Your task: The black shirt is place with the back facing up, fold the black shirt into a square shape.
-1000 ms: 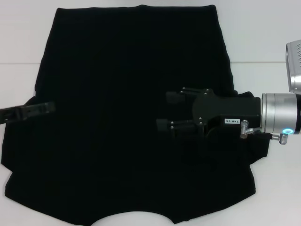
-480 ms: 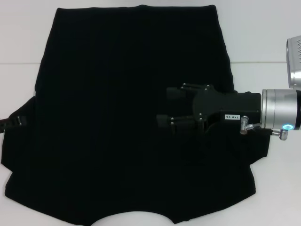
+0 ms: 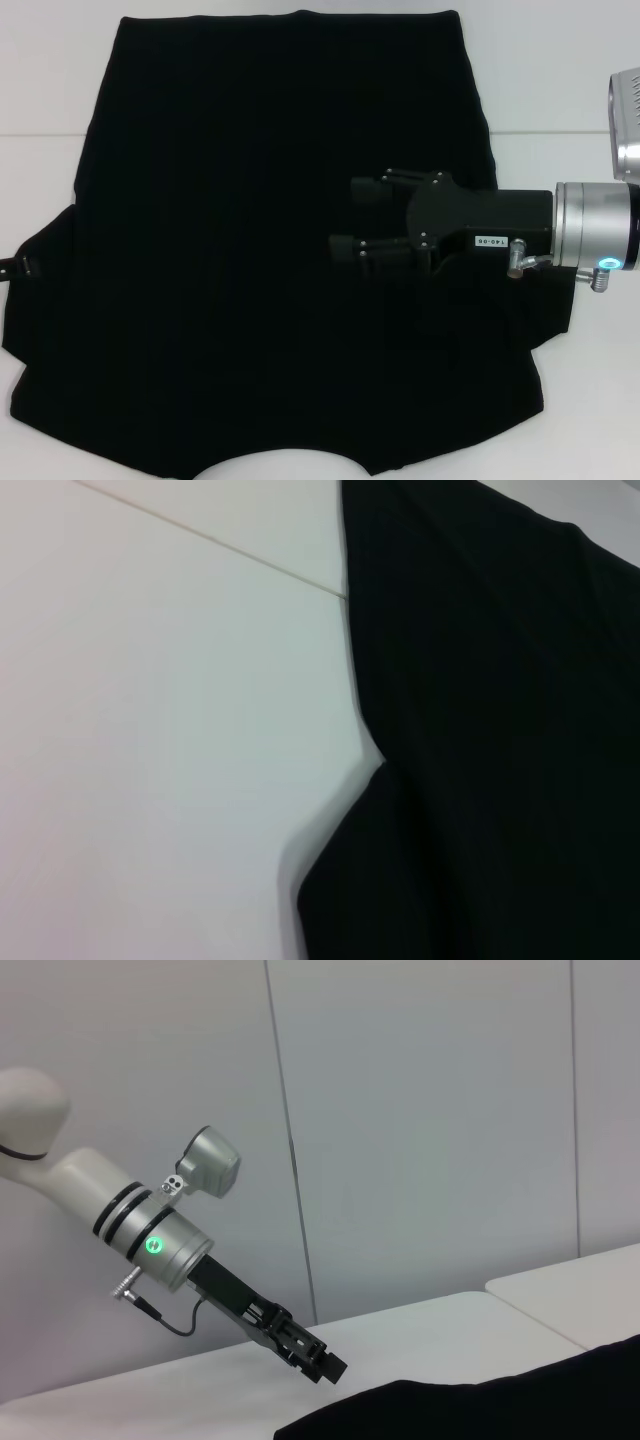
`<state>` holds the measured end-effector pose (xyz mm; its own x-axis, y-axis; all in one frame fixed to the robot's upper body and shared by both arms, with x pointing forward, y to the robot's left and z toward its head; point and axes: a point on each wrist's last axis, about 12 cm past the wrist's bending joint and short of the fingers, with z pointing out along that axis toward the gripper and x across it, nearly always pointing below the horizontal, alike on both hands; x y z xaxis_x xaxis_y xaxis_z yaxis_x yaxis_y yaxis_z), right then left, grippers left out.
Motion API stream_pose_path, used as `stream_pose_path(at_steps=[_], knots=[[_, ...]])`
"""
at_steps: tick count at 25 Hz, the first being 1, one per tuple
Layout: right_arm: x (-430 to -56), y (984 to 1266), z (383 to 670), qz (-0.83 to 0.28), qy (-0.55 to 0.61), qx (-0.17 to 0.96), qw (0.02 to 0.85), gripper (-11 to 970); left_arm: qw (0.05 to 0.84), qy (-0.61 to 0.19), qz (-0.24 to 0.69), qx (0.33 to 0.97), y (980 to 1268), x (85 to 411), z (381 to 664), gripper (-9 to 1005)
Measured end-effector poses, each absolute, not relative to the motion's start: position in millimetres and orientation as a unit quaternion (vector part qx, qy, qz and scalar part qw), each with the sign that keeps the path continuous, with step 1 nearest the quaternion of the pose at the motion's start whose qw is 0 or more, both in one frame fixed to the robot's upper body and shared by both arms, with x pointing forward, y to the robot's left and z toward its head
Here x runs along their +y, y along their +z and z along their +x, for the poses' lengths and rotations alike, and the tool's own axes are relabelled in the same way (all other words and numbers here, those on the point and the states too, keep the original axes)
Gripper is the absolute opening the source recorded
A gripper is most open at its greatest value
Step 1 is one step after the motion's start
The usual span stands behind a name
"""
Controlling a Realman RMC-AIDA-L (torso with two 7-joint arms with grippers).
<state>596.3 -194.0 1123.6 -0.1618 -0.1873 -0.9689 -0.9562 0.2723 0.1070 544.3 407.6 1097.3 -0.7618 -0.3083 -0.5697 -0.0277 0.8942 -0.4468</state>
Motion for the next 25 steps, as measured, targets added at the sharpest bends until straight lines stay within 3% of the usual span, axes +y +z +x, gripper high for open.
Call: stream_pose_path(at_steps=[25], knots=[[-192.8, 1122.8, 596.7, -0.440, 0.408, 0.643, 0.475, 899, 0.312, -0.181, -0.073, 0.930, 1078.4, 394.3, 550.5, 839]])
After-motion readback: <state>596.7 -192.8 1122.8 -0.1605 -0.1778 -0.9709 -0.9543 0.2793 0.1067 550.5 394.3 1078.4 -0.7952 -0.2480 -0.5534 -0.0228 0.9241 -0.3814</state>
